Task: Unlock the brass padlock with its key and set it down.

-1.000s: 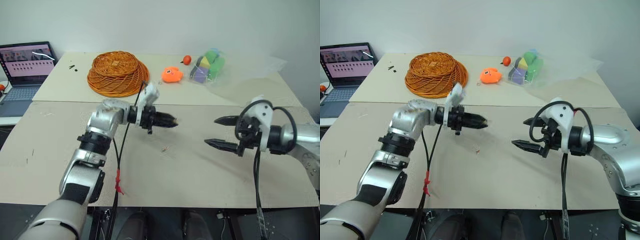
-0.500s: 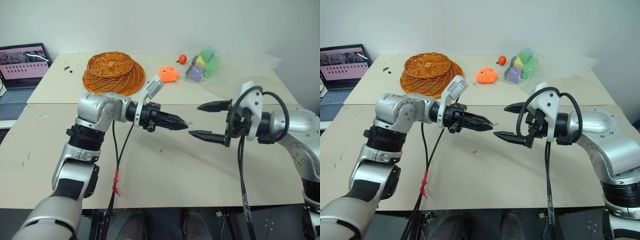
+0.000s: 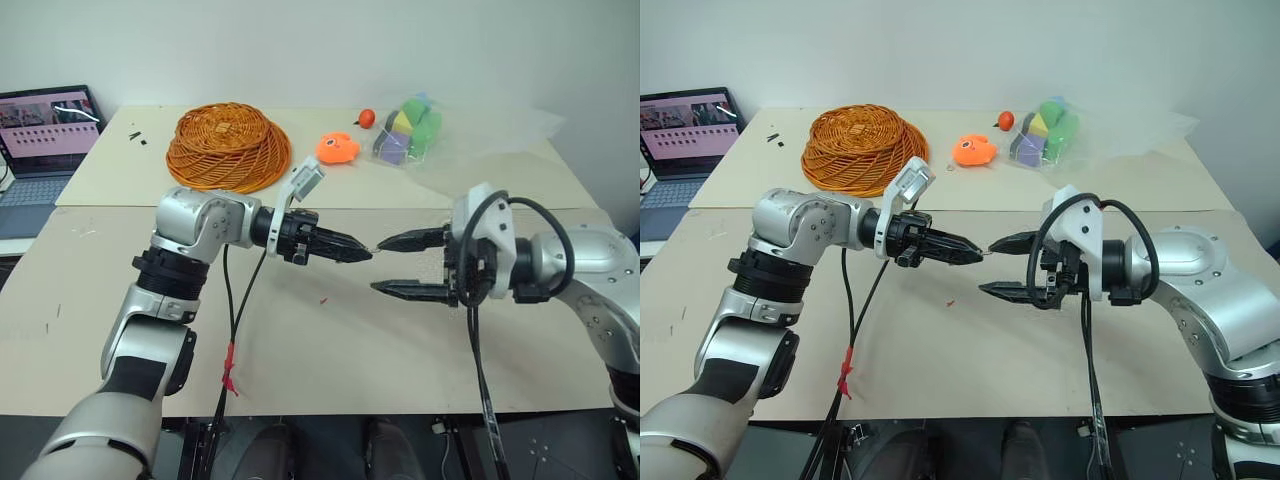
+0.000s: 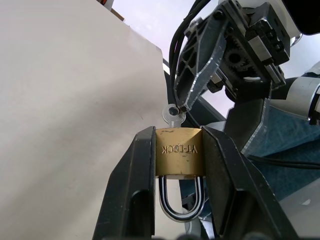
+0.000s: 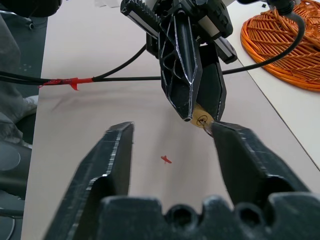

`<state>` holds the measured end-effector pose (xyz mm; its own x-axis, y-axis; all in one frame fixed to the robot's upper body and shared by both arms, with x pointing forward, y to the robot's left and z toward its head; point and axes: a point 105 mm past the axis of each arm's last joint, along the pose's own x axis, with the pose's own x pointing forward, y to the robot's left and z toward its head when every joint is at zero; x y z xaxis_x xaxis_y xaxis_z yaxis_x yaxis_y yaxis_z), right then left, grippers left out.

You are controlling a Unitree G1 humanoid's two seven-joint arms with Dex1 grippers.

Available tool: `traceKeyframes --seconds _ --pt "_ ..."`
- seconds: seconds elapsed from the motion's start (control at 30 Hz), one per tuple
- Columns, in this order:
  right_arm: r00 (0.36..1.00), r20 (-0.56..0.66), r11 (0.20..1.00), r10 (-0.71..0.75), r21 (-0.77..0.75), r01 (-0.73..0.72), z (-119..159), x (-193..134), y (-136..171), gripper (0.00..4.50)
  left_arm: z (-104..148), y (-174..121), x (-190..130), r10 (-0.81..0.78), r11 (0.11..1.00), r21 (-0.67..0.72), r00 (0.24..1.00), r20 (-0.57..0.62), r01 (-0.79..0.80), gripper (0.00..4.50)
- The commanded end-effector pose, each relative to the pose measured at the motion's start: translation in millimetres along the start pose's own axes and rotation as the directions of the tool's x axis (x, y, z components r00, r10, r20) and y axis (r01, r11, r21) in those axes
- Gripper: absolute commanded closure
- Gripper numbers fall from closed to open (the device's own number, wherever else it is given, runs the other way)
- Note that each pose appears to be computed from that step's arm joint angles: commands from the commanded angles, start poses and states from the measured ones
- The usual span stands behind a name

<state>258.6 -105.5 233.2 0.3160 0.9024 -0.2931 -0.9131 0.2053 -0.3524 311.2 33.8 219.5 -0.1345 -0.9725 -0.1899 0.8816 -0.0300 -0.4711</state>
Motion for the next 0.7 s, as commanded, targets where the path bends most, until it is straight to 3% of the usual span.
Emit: traceKeyframes --seconds 0.03,0.33,0.7 --pt "1.0 0.012 0.997 -0.027 -0.075 0.028 6 1 -2 2.07 22 -19 0 -0.072 0.996 -0.05 0.995 0.061 0.076 3.64" --pt "0.997 0.022 0.991 -0.074 -0.114 0.076 5 -1 -11 2.07 7 -25 -5 -0.091 0.959 -0.265 0.995 0.034 0.096 3.64" --pt "0.996 0.024 0.989 -0.088 -0.117 0.09 5 -7 -17 2.07 -13 -32 -9 -0.127 0.944 -0.311 0.992 -0.028 0.112 3.64"
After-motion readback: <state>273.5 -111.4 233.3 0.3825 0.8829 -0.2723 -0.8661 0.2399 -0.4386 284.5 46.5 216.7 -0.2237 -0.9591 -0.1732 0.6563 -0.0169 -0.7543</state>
